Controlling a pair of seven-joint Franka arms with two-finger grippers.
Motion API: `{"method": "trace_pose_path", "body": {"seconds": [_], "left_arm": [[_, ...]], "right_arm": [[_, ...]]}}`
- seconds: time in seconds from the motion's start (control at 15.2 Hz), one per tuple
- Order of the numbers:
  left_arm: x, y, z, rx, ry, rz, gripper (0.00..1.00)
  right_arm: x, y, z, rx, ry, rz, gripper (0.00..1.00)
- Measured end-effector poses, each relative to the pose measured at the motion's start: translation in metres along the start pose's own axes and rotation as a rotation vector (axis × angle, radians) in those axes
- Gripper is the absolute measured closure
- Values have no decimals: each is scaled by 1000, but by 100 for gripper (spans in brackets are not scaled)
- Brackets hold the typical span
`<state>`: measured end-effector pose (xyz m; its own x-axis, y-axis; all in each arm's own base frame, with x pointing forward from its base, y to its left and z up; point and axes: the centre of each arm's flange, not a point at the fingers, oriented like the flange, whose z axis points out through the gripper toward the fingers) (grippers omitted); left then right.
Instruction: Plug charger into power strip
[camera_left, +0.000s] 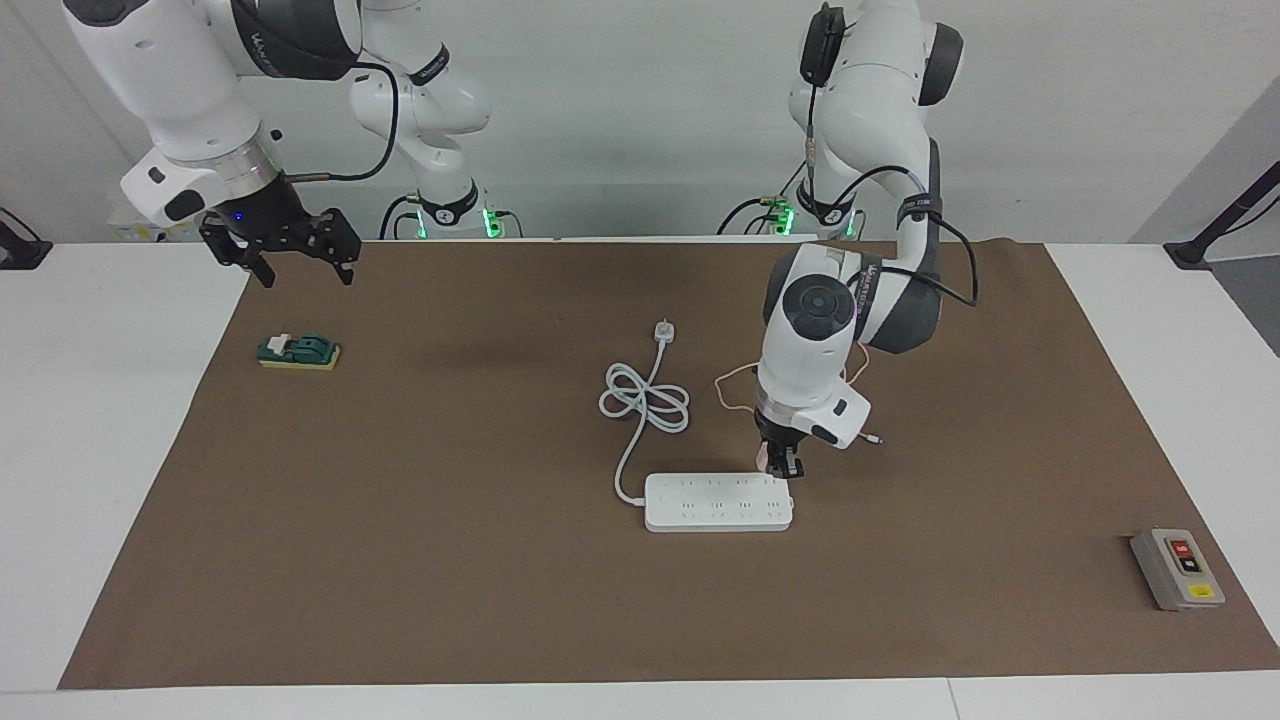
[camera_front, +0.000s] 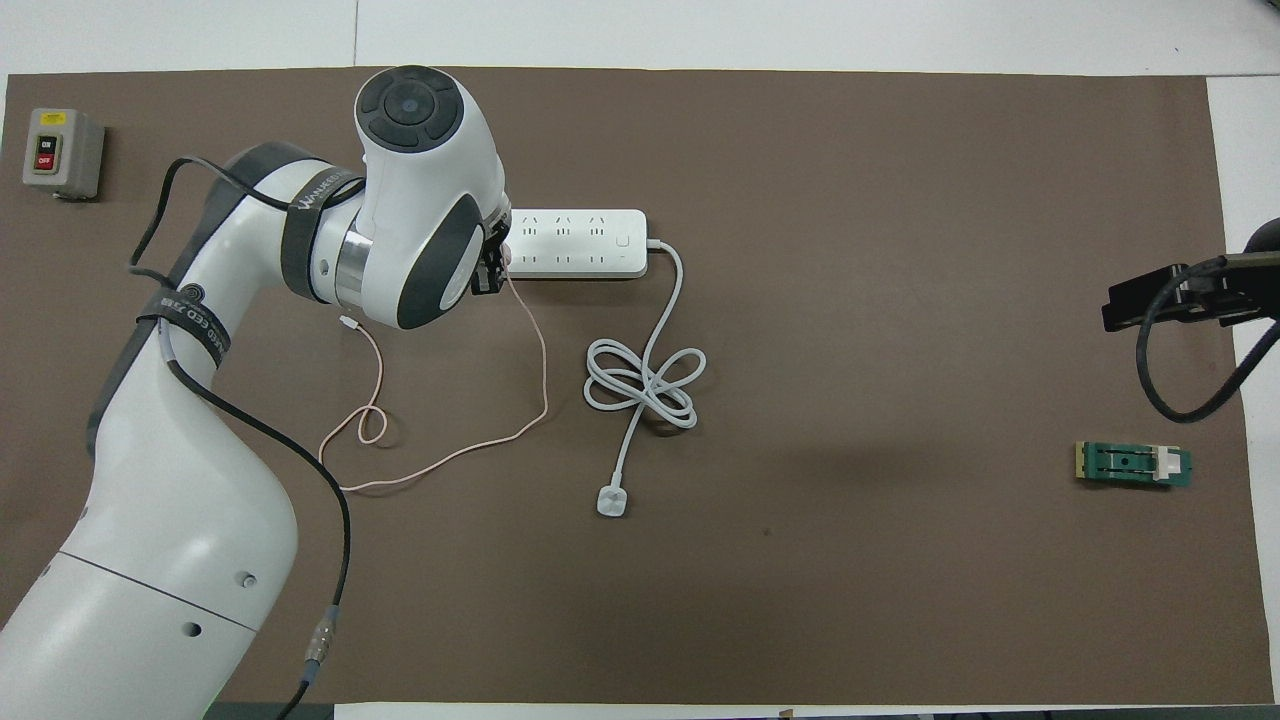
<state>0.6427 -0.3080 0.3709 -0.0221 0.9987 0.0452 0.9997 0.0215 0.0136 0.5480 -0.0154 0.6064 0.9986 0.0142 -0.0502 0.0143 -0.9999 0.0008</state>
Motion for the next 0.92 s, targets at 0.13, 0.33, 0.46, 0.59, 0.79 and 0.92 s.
{"method": "trace_pose_path", "body": {"seconds": [0.13, 0.33, 0.46, 0.59, 0.79, 0.92], "left_arm": [[-1, 0, 5, 1, 2, 2, 70], [-1, 1, 13, 8, 10, 2, 70], [1, 3, 17, 7, 25, 5, 70], [3, 4, 21, 8, 31, 4, 70], [5, 6, 25, 7, 34, 1, 70], [5, 7, 24, 2, 32, 0, 70]], "right_arm": [[0, 0, 0, 1, 0, 0, 0], [0, 1, 0, 1, 0, 2, 0], [0, 1, 0, 1, 0, 2, 0], [0, 1, 0, 1, 1, 2, 0], [0, 0, 0, 1, 1, 0, 0], [0, -1, 0, 0, 1, -2, 0]]}}
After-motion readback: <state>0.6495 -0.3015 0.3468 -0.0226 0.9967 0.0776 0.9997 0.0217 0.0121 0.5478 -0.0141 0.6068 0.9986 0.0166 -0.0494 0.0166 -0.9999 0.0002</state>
